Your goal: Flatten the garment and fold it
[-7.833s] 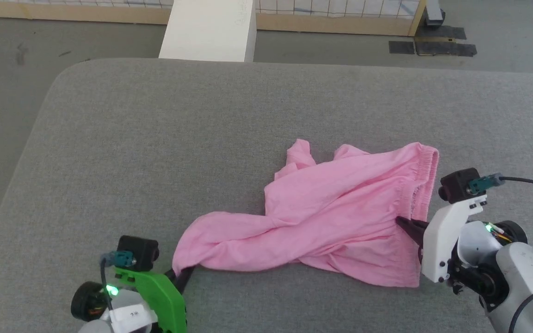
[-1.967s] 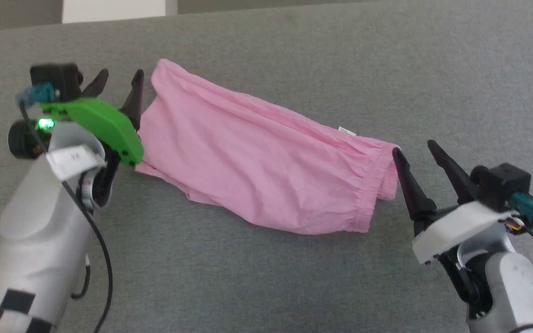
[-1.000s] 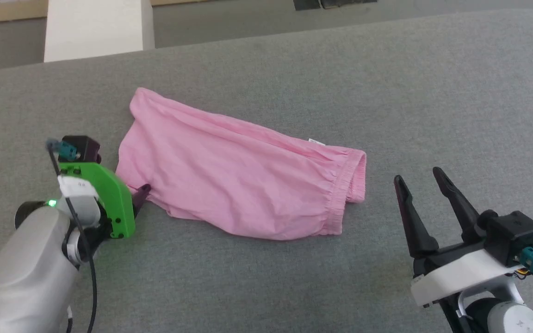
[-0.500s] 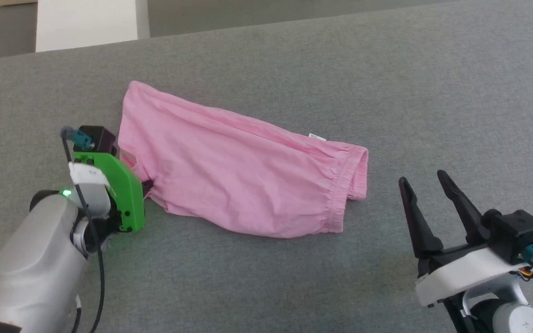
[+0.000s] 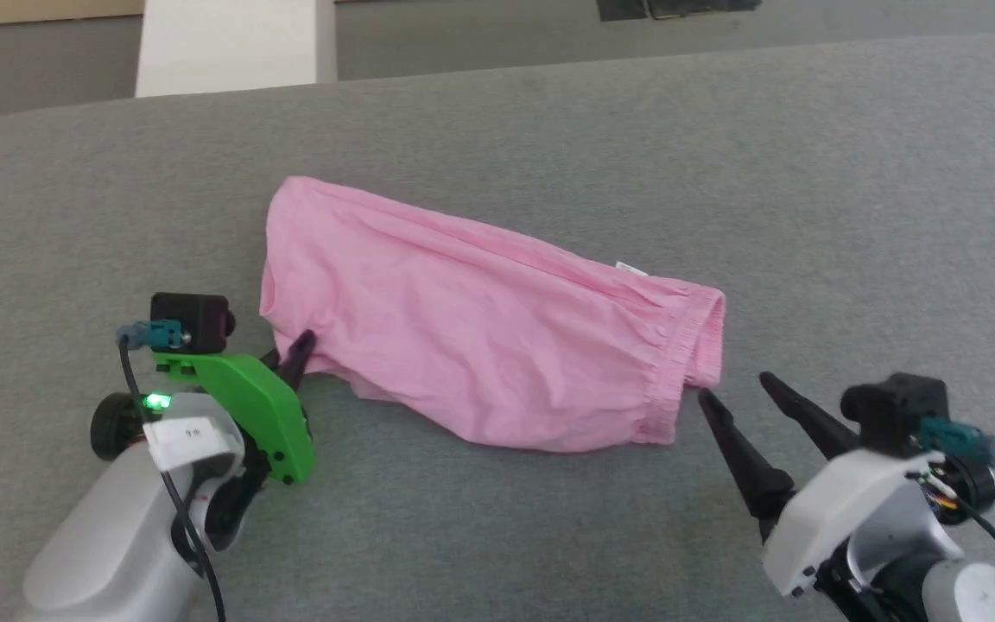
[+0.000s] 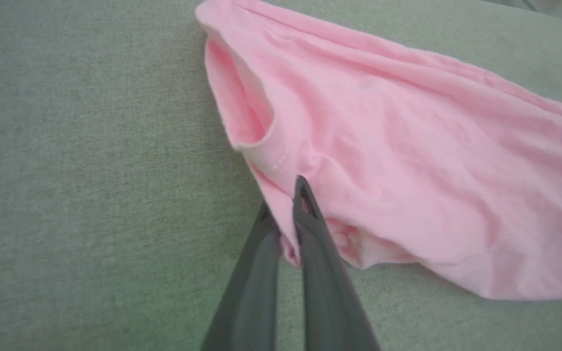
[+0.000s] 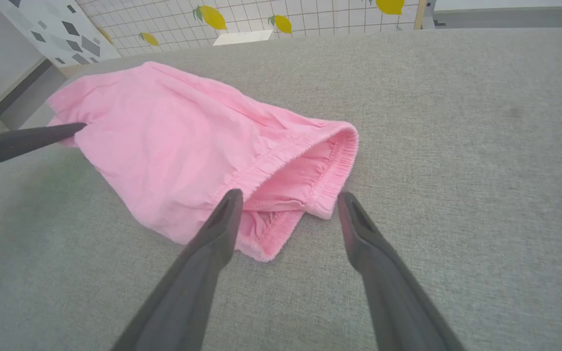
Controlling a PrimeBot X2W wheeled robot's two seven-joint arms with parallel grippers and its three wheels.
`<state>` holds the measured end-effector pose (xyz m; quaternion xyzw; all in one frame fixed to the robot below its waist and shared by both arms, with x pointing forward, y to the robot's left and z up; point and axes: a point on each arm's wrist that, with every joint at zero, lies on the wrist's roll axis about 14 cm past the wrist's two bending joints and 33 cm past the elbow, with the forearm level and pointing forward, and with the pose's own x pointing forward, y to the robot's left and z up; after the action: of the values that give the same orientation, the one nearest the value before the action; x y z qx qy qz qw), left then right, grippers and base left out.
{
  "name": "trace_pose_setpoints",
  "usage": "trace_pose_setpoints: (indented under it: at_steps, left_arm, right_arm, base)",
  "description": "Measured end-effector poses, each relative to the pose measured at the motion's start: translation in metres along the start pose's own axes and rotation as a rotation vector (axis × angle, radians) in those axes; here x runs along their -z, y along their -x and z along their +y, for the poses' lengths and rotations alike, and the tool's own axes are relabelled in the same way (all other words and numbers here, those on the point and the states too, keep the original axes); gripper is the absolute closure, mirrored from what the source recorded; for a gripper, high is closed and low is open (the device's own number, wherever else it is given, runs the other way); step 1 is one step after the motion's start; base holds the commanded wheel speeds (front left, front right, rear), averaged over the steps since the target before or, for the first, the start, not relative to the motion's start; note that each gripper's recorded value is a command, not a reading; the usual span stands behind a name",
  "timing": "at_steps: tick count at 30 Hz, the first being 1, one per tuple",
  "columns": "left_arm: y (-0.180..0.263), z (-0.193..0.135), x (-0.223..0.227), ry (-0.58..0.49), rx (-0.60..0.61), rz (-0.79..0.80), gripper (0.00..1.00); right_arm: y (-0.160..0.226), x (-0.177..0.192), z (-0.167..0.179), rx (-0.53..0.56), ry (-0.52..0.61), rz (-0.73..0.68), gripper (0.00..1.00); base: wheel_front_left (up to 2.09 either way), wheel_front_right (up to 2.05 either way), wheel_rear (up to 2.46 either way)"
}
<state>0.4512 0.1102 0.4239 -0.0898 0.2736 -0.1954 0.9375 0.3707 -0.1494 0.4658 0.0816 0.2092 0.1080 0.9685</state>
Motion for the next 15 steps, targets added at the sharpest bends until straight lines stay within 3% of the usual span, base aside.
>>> trace_pose_setpoints:
  at_steps: [5,15]
  left_arm:
    - [0.019,-0.007,-0.008,-0.018,0.001,-0.055,1.00]
    - [0.030,-0.008,-0.002,-0.008,-0.002,-0.050,1.00]
  right_arm:
    - [-0.015,0.007,0.019,-0.089,0.028,0.102,0.00]
    - [-0.043,0.059,0.010,-0.088,0.017,0.328,0.00]
  base:
    - [0.00,0.00,0.00]
    - [0.00,0.00,0.00]
